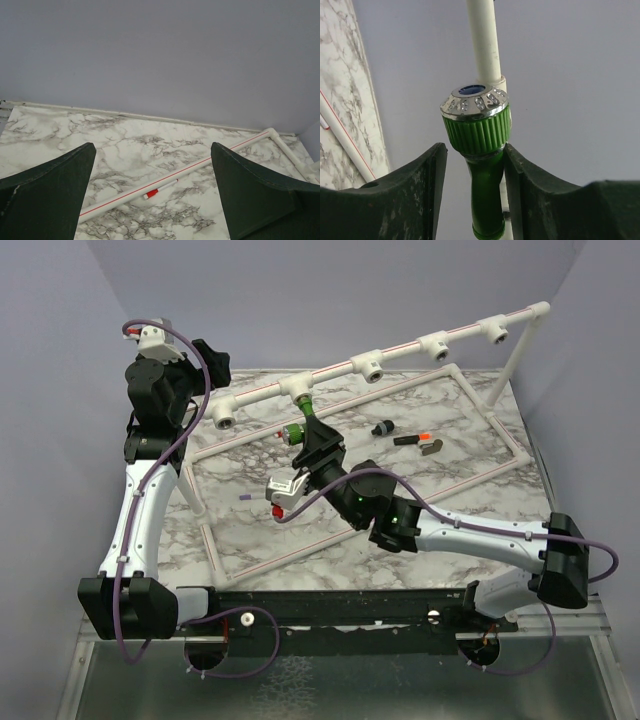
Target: Install the water faucets
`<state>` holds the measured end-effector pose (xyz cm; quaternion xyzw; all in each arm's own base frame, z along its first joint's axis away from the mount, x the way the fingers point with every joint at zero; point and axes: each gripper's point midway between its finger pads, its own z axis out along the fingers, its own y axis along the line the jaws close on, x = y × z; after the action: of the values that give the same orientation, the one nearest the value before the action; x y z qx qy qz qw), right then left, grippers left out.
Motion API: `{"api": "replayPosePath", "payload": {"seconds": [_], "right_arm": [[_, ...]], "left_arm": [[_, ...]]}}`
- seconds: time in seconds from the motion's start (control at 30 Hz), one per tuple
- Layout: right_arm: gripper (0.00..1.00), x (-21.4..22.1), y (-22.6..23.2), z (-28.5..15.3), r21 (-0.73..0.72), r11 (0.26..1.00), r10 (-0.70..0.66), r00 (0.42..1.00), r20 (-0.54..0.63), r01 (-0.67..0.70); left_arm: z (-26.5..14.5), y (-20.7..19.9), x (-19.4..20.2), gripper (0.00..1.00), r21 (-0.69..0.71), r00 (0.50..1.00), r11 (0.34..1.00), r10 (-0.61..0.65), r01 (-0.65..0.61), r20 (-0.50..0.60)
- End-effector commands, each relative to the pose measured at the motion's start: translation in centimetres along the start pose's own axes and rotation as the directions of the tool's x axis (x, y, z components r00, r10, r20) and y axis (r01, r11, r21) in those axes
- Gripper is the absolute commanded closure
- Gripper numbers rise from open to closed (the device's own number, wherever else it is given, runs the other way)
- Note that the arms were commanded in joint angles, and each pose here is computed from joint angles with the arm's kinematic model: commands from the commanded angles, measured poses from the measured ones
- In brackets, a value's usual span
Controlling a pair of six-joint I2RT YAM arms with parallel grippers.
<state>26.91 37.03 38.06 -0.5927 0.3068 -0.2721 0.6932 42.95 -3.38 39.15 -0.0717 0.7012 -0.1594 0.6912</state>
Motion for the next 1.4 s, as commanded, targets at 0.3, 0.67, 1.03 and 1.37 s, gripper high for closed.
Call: {"api": "replayPosePath", "payload": {"seconds": [0.3,0.67,1.03,1.37], "right_arm": [[0.99,0.6,-0.2,0.7,0.087,0.982,0.174,0.982,-0.076,-0.168],[0.99,0.8,-2.0,0.1,0.274,0.731,0.649,0.761,0.001,-0.625],[0.99,-0.1,-1.8,-0.5,0.263,0.280,0.930,0.329,0.165,-0.923],[0.99,-0.2,-1.9,-1.1,0.231,-0.220,0.943,-0.147,0.298,-0.948]], "left_arm": [[-0.4,3.3,9.8,0.02,-0.097,0.954,0.995,-0.064,0.037,-0.294],[-0.4,3.3,9.7,0.01,-0.095,0.954,0.995,-0.066,0.039,-0.293],[-0.5,3.2,9.6,0.01,-0.095,0.955,0.995,-0.065,0.039,-0.291],[-0.6,3.2,9.4,0.01,-0.092,0.956,0.995,-0.062,0.037,-0.287]]}}
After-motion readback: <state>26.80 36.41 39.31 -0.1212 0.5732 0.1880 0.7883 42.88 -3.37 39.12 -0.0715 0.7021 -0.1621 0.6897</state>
